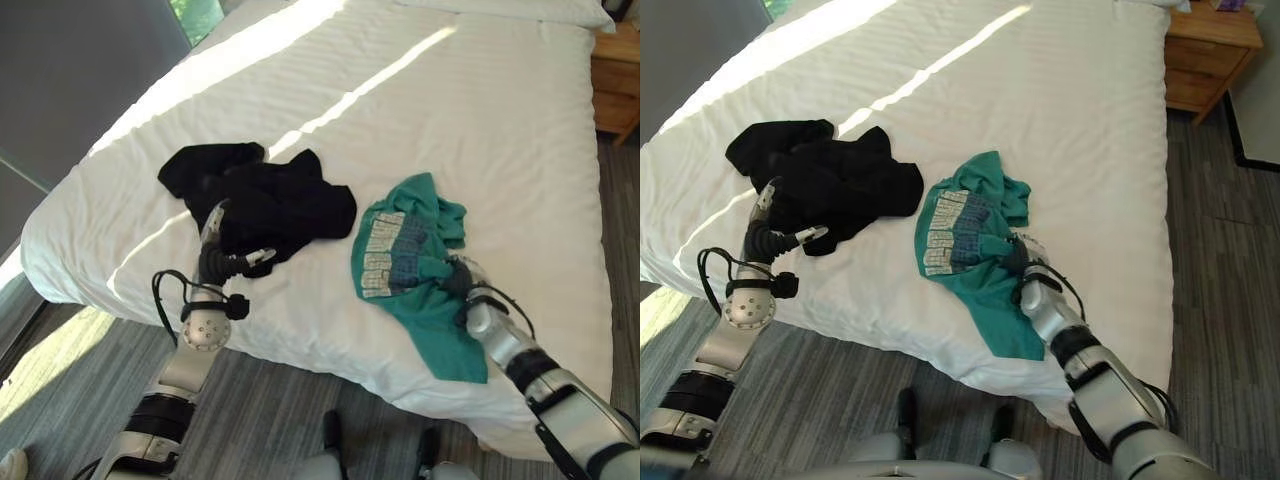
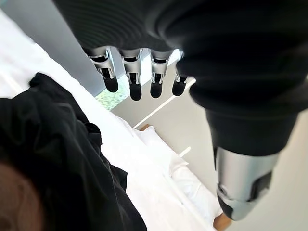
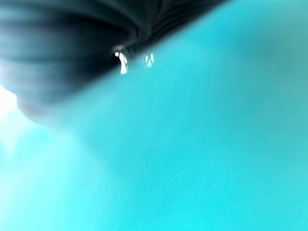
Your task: Pick up bed clothes into laundry basket.
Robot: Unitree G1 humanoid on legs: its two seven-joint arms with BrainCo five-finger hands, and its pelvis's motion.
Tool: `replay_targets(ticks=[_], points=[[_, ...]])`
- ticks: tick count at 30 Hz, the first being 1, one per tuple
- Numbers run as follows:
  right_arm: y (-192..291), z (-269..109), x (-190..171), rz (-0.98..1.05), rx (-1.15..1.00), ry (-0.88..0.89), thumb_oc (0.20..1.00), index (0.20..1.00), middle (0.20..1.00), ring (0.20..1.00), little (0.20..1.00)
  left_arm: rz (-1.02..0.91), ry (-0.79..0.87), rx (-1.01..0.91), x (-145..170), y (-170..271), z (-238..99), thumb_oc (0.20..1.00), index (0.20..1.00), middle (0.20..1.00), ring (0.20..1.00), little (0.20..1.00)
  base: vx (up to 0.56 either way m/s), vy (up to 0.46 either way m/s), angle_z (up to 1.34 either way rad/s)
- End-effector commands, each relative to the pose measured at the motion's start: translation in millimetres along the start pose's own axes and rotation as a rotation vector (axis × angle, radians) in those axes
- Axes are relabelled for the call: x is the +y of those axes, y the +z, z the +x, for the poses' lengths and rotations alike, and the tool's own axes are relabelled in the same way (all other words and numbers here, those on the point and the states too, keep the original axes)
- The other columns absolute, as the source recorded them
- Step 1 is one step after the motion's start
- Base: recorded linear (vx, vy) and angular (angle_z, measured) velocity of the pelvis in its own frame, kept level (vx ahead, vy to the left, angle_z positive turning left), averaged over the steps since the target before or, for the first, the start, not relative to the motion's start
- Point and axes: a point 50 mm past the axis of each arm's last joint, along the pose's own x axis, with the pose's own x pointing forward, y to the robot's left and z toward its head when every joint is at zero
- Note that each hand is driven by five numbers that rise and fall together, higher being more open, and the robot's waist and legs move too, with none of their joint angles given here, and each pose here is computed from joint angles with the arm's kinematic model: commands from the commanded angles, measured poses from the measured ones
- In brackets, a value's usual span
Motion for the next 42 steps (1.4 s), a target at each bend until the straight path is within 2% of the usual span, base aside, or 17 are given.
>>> replay_targets(ticks=[1, 2, 6, 9, 13, 14, 19, 20, 22, 23, 24, 27, 28, 32, 40, 41, 42], points=[[21.7, -9.6, -102.6, 0.052, -0.23, -0.263, 0.2, 0.2, 0.2, 0.2, 0.2, 0.541, 0.161, -0.098, 116.9, 29.3, 56.1, 1.0, 1.0, 1.0, 1.0, 1.0, 0.13, 0.045, -0.34], [20.7, -11.3, -102.7, 0.054, -0.227, -0.263, 0.2, 0.2, 0.2, 0.2, 0.2, 0.543, 0.158, -0.099, 116.6, 29.6, 55.6, 1.0, 1.0, 1.0, 1.0, 1.0, 0.13, 0.038, -0.32], [-16.4, -62.4, -198.2, -0.017, -0.182, -0.512, 0.2, 0.2, 0.2, 0.2, 0.2, 0.899, -0.019, 0.032, 132.2, 1.9, 26.1, 1.0, 1.0, 1.0, 1.0, 1.0, 0.09, 0.008, -0.36], [-52.9, -100.7, -258.2, -0.02, -0.062, -0.69, 0.2, 0.2, 0.2, 0.2, 0.2, 0.992, -0.073, 0.108, 137.0, -16.1, 13.3, 1.0, 1.0, 1.0, 1.0, 1.0, 0.04, 0.0, -0.34], [-74.8, -154.1, -288.7, -0.068, 0.03, -0.852, 0.2, 0.2, 0.2, 0.2, 0.2, 1.13, -0.066, 0.294, 160.4, -42.3, -0.9, 1.0, 1.0, 1.0, 1.0, 1.0, 0.08, 0.016, -0.32], [-93.3, -159.2, -256.9, -0.014, 0.103, -0.847, 0.2, 0.2, 0.2, 0.2, 0.2, 1.123, -0.041, 0.32, 160.3, -46.8, -2.8, 1.0, 1.0, 1.0, 1.0, 1.0, 0.05, 0.023, -0.33], [-160.7, -207.6, -241.0, 0.0, 0.466, -0.858, 0.2, 0.2, 0.2, 0.2, 0.2, 1.234, 0.02, 0.522, 200.2, -65.4, -18.2, 1.0, 1.0, 1.0, 1.0, 1.0, 0.04, -0.012, -0.23], [-161.3, -207.3, -240.6, 0.001, 0.467, -0.856, 0.2, 0.2, 0.2, 0.2, 0.2, 1.236, 0.02, 0.521, 200.7, -65.2, -18.3, 1.0, 1.0, 1.0, 1.0, 1.0, 0.0, -0.027, -0.17], [-192.0, -229.7, -217.3, 0.026, 0.653, -0.816, 0.2, 0.2, 0.2, 0.2, 0.2, 1.246, 0.08, 0.566, 216.0, -66.1, -20.6, 1.0, 1.0, 1.0, 1.0, 1.0, -0.01, -0.054, -0.2], [-203.3, -237.3, -204.7, 0.065, 0.722, -0.801, 0.2, 0.2, 0.2, 0.2, 0.2, 1.245, 0.1, 0.57, 219.5, -65.0, -19.5, 1.0, 1.0, 1.0, 1.0, 1.0, -0.08, -0.074, -0.15], [-220.2, -244.4, -184.6, 0.219, 0.807, -0.831, 0.2, 0.2, 0.2, 0.2, 0.2, 1.239, 0.119, 0.564, 223.8, -62.3, -15.4, 1.0, 1.0, 1.0, 1.0, 1.0, -0.08, -0.048, -0.21], [-226.7, -241.9, -162.1, 0.338, 0.833, -0.809, 0.2, 0.2, 0.2, 0.2, 0.2, 1.237, 0.145, 0.551, 228.2, -57.4, -9.2, 0.94, 0.94, 0.94, 0.94, 0.94, -0.13, -0.05, -0.2], [-227.4, -237.6, -153.1, 0.376, 0.833, -0.794, 0.2, 0.2, 0.2, 0.2, 0.2, 1.24, 0.165, 0.549, 232.4, -54.6, -6.0, 1.0, 1.0, 1.0, 1.0, 1.0, -0.28, -0.053, -0.08], [-223.1, -213.9, -131.2, 0.496, 0.789, -0.755, 0.2, 0.2, 0.2, 0.2, 0.2, 1.222, 0.219, 0.531, 235.6, -46.7, 6.8, 1.0, 1.0, 1.0, 1.0, 1.0, -0.17, -0.019, -0.03], [-204.9, -185.9, -110.2, 0.537, 0.67, -0.671, 0.2, 0.2, 0.2, 0.2, 0.2, 1.286, 0.476, 0.291, 267.4, 37.8, 59.8, 1.0, 1.0, 1.0, 1.0, 1.0, -0.1, -0.045, 0.14], [-203.9, -182.1, -106.6, 0.541, 0.666, -0.658, 0.2, 0.2, 0.2, 0.2, 0.2, 1.302, 0.512, 0.246, 271.7, 53.3, 64.8, 0.711, 0.711, 0.711, 0.711, 0.711, -0.06, -0.061, 0.14], [-201.9, -179.1, -103.8, 0.549, 0.656, -0.649, 0.2, 0.2, 0.2, 0.2, 0.2, 1.317, 0.536, 0.221, 274.8, 61.8, 66.6, 0.482, 0.482, 0.482, 0.482, 0.482, -0.05, -0.073, 0.18]])
